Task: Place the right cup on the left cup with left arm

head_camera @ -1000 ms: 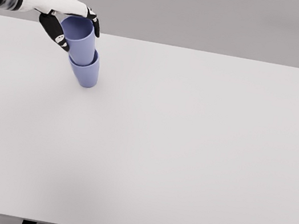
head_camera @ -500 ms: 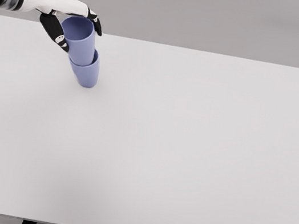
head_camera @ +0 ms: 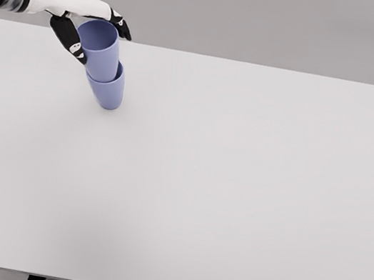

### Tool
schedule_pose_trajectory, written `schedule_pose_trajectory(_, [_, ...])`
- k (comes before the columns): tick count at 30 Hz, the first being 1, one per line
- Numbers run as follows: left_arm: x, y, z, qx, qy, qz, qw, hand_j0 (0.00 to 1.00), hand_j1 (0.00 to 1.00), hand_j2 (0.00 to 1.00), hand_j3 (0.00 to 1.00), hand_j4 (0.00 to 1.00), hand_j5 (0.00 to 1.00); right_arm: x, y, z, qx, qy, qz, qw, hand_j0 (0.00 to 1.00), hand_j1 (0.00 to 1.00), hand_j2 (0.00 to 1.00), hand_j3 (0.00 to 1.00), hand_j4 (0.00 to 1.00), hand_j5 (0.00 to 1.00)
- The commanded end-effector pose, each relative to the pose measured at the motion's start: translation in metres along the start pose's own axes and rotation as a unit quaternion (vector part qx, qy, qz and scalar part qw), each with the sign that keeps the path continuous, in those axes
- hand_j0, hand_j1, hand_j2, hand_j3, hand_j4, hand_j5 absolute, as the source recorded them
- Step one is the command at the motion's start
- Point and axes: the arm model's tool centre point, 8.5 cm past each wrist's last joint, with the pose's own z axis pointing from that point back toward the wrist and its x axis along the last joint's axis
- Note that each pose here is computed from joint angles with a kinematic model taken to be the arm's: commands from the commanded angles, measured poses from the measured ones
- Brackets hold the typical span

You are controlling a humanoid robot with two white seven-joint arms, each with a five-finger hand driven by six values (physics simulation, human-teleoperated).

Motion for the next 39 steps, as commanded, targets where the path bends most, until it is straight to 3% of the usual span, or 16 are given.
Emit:
schedule_pose_trajectory(1, [0.000,0.000,0.000,0.001,-0.001,0.000,1.0000,0.85,0.85,0.85,0.85,0.85,0.85,0.000,0.000,0.000,0.000,0.000,0.000,1.0000,1.00,1.00,1.00,1.00,1.00,1.00])
schedule_pose_trajectory(21, [0.006,0.004,0.005,0.007,-0.012,-0.006,0.9999,1.00,1.00,1.00,1.00,1.00,1.00,0.000,0.000,0.000,0.000,0.000,0.000,1.0000,1.00,1.00,1.00,1.00,1.00,1.00])
schedule_pose_trajectory(24, [0.010,0.007,0.018,0.019,-0.019,-0.013,0.9996,1.00,1.00,1.00,1.00,1.00,1.00,0.000,0.000,0.000,0.000,0.000,0.000,1.0000,1.00,1.00,1.00,1.00,1.00,1.00])
schedule_pose_trajectory(28, [0.020,0.019,0.055,0.054,-0.033,-0.028,0.9976,1.00,1.00,1.00,1.00,1.00,1.00,0.000,0.000,0.000,0.000,0.000,0.000,1.0000,1.00,1.00,1.00,1.00,1.00,1.00])
schedule_pose_trajectory(31, [0.023,0.011,0.080,0.064,-0.044,-0.024,0.9967,1.00,1.00,1.00,1.00,1.00,1.00,0.000,0.000,0.000,0.000,0.000,-0.001,1.0000,1.00,1.00,1.00,1.00,1.00,1.00])
schedule_pose_trajectory(33, [0.029,0.008,0.090,0.078,-0.058,-0.023,0.9950,1.00,1.00,1.00,1.00,1.00,1.00,0.000,0.000,0.000,0.000,0.000,-0.001,1.0000,1.00,1.00,1.00,1.00,1.00,1.00])
schedule_pose_trajectory(35, [0.032,0.003,0.106,0.099,-0.103,-0.028,0.9893,1.00,1.00,1.00,1.00,1.00,1.00,0.000,0.000,0.000,0.000,0.000,-0.001,1.0000,1.00,1.00,1.00,1.00,1.00,1.00])
schedule_pose_trajectory(39, [0.037,0.003,0.135,0.131,-0.168,-0.089,0.9730,1.00,1.00,1.00,1.00,1.00,1.00,0.000,0.000,0.000,0.000,0.000,0.000,1.0000,1.00,1.00,1.00,1.00,1.00,1.00])
